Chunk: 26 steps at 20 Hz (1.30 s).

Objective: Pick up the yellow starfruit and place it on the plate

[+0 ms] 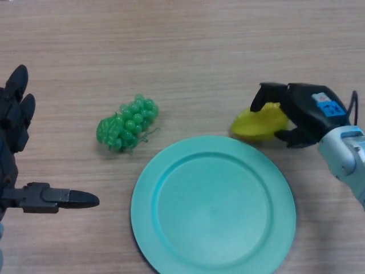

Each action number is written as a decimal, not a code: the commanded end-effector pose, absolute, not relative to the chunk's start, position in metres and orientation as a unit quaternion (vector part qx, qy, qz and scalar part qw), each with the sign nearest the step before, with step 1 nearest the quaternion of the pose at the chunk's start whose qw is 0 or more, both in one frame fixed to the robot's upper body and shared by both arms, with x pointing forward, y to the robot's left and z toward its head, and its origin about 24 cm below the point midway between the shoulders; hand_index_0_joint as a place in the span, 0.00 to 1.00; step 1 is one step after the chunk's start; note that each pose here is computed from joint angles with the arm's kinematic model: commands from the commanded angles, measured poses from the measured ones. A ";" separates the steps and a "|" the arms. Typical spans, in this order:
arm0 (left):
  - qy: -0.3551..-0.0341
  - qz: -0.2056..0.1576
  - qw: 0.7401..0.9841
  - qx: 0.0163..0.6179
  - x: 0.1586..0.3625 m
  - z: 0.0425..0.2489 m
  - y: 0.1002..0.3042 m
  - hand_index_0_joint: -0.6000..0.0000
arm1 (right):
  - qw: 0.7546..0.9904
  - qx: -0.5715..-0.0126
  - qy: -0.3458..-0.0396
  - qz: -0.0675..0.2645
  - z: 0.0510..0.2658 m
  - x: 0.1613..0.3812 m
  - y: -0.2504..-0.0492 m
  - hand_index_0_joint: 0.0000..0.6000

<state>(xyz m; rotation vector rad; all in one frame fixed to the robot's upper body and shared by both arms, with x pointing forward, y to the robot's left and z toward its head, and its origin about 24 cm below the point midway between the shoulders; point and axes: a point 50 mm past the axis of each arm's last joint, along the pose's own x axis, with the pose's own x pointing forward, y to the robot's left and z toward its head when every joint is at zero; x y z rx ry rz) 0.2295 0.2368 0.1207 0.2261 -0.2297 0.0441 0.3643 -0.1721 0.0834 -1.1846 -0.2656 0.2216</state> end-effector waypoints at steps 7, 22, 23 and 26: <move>-0.232 0.032 0.962 0.140 0.224 0.158 0.240 1.00 | 0.868 -0.438 -0.234 0.009 0.159 0.348 -0.188 1.00; -0.208 0.001 0.969 0.133 0.228 0.156 0.229 1.00 | 0.917 -0.304 -0.254 0.038 0.189 0.302 -0.169 1.00; -0.209 0.000 0.969 0.133 0.228 0.156 0.229 1.00 | 0.928 -0.278 -0.244 0.052 0.187 0.296 -0.165 1.00; -0.214 0.000 0.967 0.137 0.229 0.158 0.227 1.00 | 0.938 -0.250 -0.230 0.070 0.183 0.283 -0.159 1.00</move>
